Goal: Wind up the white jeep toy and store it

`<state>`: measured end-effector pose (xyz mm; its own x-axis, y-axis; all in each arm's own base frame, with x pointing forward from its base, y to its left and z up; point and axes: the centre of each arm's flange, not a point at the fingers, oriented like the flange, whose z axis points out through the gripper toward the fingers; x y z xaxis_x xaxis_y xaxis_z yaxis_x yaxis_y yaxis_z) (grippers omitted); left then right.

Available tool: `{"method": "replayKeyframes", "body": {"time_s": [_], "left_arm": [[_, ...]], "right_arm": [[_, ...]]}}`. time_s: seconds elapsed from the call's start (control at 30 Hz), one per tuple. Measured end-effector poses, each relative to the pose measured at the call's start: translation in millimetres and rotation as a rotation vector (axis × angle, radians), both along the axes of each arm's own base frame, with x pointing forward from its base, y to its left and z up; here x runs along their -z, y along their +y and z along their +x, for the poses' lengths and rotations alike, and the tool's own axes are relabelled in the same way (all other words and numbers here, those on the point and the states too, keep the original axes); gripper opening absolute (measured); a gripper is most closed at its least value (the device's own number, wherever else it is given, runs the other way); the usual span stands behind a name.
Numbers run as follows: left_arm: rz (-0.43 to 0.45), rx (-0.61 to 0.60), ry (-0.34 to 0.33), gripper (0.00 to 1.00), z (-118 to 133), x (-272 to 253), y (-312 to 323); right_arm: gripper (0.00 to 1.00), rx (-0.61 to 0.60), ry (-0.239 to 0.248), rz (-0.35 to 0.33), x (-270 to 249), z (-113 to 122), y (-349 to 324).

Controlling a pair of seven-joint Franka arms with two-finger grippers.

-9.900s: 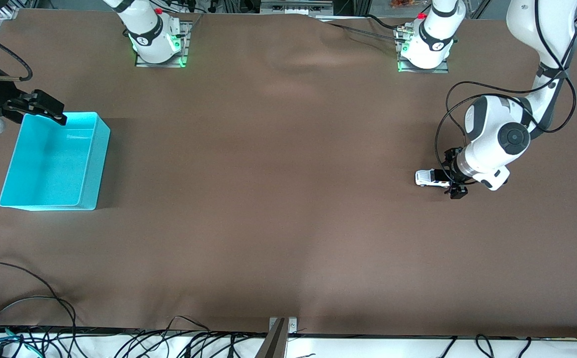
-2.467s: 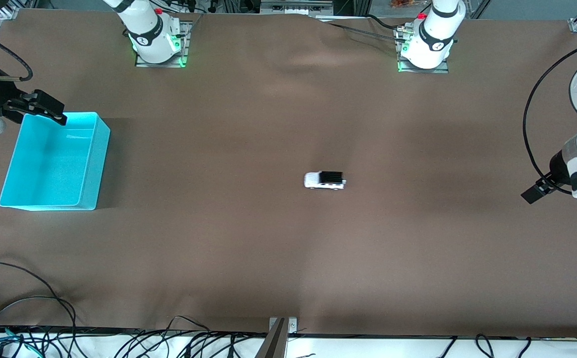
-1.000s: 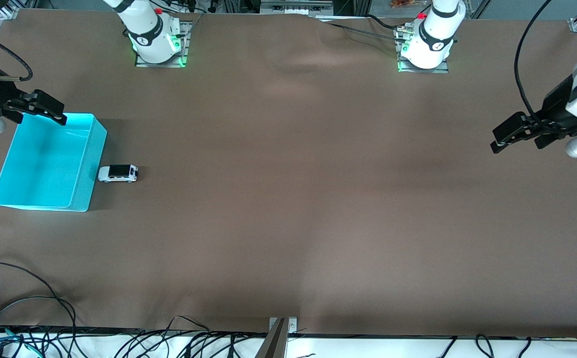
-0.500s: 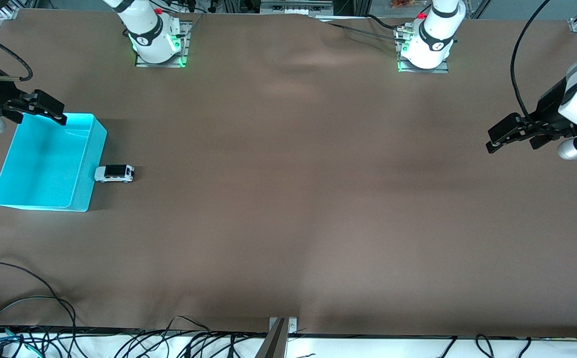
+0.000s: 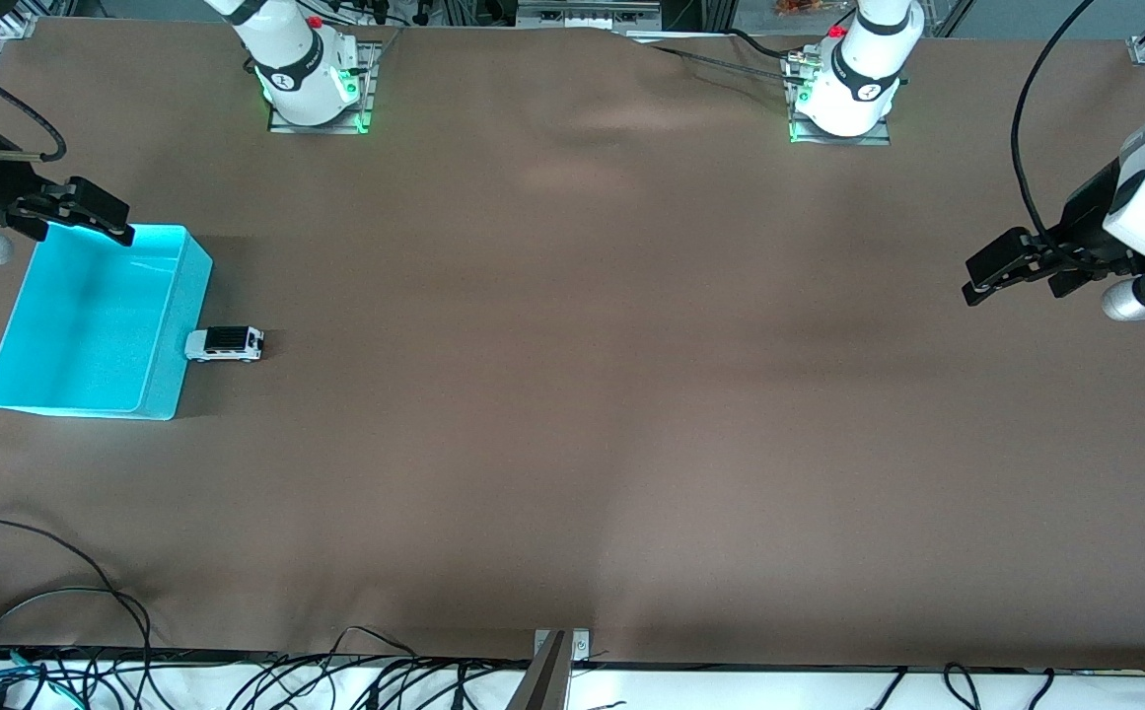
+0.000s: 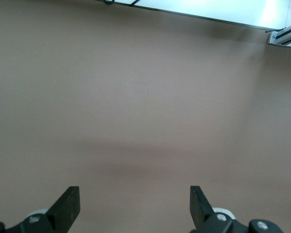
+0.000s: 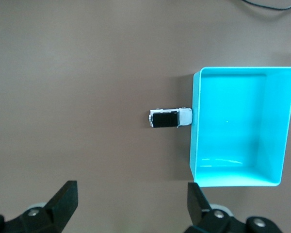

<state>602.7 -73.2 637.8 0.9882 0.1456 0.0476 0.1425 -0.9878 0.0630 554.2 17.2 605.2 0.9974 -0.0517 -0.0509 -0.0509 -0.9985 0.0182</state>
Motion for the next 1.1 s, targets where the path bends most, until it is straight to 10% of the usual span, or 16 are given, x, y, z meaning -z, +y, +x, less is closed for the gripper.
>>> {"method": "replayKeyframes", "body": {"time_s": [1.1], "left_arm": [[0.0,-0.001,0.004,1.0,0.4,2.0,0.8]], "right_arm": [[1.0,0.018,0.116,-0.004,47.0,3.3,-0.1]]}}
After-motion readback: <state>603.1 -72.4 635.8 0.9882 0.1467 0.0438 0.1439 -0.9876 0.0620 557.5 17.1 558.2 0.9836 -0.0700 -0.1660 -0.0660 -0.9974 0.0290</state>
